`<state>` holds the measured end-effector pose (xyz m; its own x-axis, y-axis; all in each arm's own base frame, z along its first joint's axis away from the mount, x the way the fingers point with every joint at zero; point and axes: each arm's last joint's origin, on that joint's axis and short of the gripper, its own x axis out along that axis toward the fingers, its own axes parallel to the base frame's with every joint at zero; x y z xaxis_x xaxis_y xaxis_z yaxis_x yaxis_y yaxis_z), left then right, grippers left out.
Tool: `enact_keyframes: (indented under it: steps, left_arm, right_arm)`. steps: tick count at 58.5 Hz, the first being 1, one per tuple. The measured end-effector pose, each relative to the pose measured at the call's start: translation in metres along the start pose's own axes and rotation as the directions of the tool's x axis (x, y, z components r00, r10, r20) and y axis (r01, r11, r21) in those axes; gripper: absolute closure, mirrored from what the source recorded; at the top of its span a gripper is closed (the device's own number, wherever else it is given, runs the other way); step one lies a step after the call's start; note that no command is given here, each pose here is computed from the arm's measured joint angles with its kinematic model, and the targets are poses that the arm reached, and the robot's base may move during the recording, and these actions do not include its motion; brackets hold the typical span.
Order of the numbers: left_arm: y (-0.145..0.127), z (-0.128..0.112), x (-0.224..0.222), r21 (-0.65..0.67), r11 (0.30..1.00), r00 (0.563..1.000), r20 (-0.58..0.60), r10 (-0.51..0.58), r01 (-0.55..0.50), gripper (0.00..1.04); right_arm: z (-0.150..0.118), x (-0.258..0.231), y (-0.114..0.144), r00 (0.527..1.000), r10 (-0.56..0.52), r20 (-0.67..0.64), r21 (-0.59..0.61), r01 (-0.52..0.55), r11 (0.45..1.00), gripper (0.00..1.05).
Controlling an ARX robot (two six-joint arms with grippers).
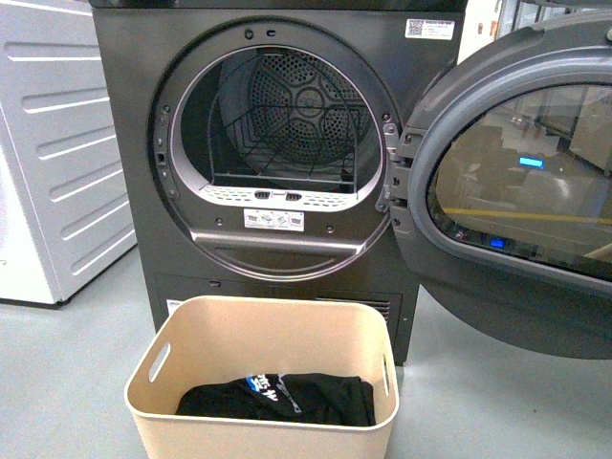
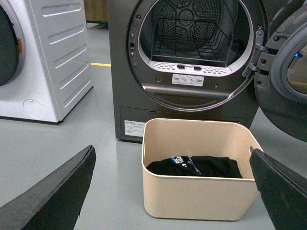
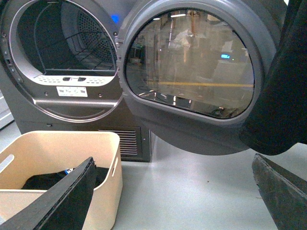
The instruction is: Move hamper under clothes hanger
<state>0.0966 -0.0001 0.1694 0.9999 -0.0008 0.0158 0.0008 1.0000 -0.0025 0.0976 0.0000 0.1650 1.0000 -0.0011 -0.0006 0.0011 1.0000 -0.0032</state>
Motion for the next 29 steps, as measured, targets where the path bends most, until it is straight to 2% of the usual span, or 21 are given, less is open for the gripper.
enact_keyframes:
  steps: [29]
  left_arm:
    - [0.0000, 0.0000, 0.0000, 0.000, 1.000, 1.000, 0.000, 0.000, 0.000, 0.07]
  right_arm:
    - [0.0000, 0.0000, 0.0000, 1.000, 0.001, 0.000, 0.000, -0.001, 1.000, 0.08]
